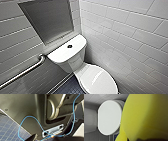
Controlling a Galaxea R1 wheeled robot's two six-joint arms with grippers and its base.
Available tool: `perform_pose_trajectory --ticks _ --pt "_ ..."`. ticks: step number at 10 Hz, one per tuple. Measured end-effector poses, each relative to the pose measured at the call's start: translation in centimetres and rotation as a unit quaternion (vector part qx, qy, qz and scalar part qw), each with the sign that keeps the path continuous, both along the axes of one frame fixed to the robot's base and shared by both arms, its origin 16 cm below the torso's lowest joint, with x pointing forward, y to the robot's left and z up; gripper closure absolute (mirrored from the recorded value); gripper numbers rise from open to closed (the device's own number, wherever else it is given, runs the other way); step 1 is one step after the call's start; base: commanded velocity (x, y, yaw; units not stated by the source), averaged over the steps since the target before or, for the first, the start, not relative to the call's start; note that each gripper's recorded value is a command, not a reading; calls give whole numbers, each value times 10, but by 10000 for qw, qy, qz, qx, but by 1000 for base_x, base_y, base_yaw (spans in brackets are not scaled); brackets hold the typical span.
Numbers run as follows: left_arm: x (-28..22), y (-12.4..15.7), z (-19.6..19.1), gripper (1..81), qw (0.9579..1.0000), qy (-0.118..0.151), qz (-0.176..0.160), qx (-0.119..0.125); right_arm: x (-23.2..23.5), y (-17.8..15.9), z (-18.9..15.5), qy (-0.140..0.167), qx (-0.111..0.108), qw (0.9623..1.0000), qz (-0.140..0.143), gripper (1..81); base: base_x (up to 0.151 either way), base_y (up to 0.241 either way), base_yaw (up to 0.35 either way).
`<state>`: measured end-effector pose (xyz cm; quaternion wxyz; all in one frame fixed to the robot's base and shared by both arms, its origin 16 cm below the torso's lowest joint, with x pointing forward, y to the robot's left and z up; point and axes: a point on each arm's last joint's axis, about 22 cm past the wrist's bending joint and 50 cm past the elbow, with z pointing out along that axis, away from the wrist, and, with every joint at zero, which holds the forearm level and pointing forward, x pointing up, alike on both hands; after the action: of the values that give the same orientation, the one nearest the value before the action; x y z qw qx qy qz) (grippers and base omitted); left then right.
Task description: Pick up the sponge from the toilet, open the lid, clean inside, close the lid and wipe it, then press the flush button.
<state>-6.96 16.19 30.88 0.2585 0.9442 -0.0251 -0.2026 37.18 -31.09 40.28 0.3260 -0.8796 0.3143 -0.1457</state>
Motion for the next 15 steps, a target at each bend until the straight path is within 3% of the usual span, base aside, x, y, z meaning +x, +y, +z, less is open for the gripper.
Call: perform_pose_trajectory --ticks 1,3,5,8,10,12,15 --pt "3 -5 0 10 10000 -17 15 -31 1 4 13 7 100 9999 22 811 0 0 0" --pt "5 -11 -1 10 10000 -33 30 -67 28 40 35 -68 528 9982 275 811 0 0 0" --pt "8 -11 -2 10 10000 -47 22 -64 101 75 53 -555 800 9934 603 811 0 0 0" --pt "12 -11 -4 10 9999 -79 30 -62 176 146 57 -932 1102 9826 1169 811 0 0 0" --pt "12 -10 -4 10 9999 -80 27 -61 206 219 63 -1066 1445 9713 1560 811 0 0 0" --pt "12 -9 -4 10 10000 -77 29 -53 231 257 54 -1114 1420 9670 1800 811 0 0 0" --pt "11 -3 -5 10 10000 -69 10 -10 256 304 34 -1125 1313 9659 1929 811 0 0 0"
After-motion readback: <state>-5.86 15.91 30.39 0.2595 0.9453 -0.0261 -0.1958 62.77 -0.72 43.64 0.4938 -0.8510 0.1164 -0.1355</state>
